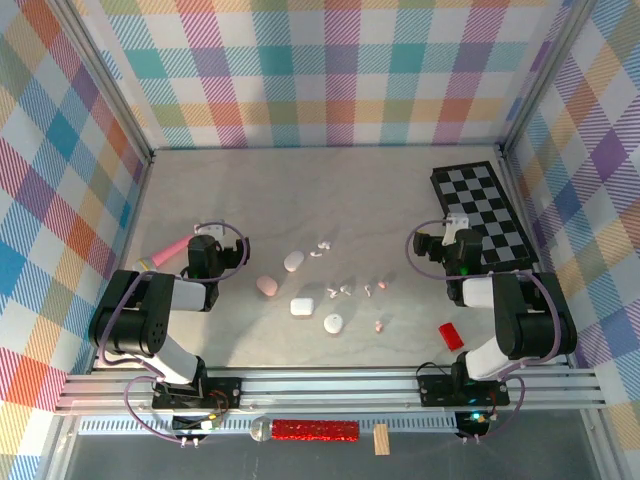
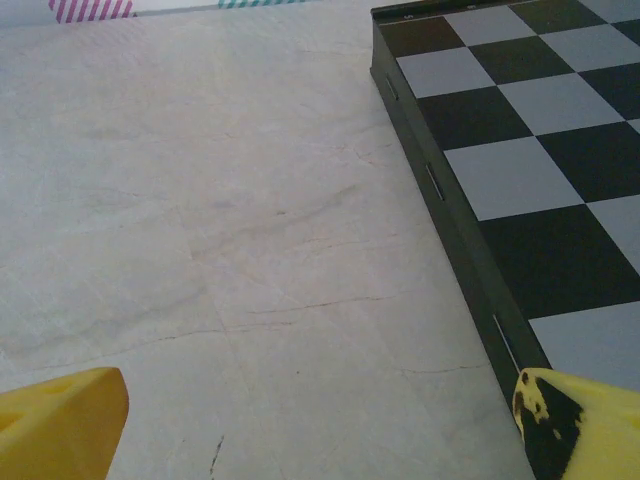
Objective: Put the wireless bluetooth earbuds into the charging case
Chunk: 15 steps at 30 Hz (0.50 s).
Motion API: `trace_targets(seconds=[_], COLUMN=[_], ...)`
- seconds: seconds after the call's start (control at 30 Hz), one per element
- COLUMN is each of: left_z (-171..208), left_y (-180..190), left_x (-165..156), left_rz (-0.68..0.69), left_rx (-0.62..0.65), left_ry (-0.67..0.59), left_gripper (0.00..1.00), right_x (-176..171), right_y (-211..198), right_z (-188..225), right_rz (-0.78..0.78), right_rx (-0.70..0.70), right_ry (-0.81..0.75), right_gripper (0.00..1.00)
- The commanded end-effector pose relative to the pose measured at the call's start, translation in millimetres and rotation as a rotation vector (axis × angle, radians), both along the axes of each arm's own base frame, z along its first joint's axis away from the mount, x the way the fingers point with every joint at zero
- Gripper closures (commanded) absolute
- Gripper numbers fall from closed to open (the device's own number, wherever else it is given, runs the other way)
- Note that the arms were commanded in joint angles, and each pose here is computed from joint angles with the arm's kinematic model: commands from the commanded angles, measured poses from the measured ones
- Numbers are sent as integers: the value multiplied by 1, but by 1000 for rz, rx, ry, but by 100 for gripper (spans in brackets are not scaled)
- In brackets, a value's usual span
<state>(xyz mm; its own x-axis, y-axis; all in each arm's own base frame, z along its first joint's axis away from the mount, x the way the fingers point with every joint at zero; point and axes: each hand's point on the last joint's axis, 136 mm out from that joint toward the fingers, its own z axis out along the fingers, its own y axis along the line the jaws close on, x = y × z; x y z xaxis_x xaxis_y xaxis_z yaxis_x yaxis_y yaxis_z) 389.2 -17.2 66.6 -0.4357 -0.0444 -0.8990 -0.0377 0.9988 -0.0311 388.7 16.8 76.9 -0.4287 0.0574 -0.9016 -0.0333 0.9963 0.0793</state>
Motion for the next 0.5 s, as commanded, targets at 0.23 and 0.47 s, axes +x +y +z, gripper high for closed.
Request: trace_targets(seconds=[0.23, 0.47], left_z=[16, 15], left_y=[8, 9], left_x=[12, 12], left_rz=[36, 37], left_rx=[-10, -10], left_ry=[-62, -60], left_gripper=[0, 0], right_x=[10, 10], right_y=[0, 0], right_z=[15, 15], right_rz=[16, 14], right_rx=[-7, -8], right_ry=[-60, -60], right_gripper=[1, 1])
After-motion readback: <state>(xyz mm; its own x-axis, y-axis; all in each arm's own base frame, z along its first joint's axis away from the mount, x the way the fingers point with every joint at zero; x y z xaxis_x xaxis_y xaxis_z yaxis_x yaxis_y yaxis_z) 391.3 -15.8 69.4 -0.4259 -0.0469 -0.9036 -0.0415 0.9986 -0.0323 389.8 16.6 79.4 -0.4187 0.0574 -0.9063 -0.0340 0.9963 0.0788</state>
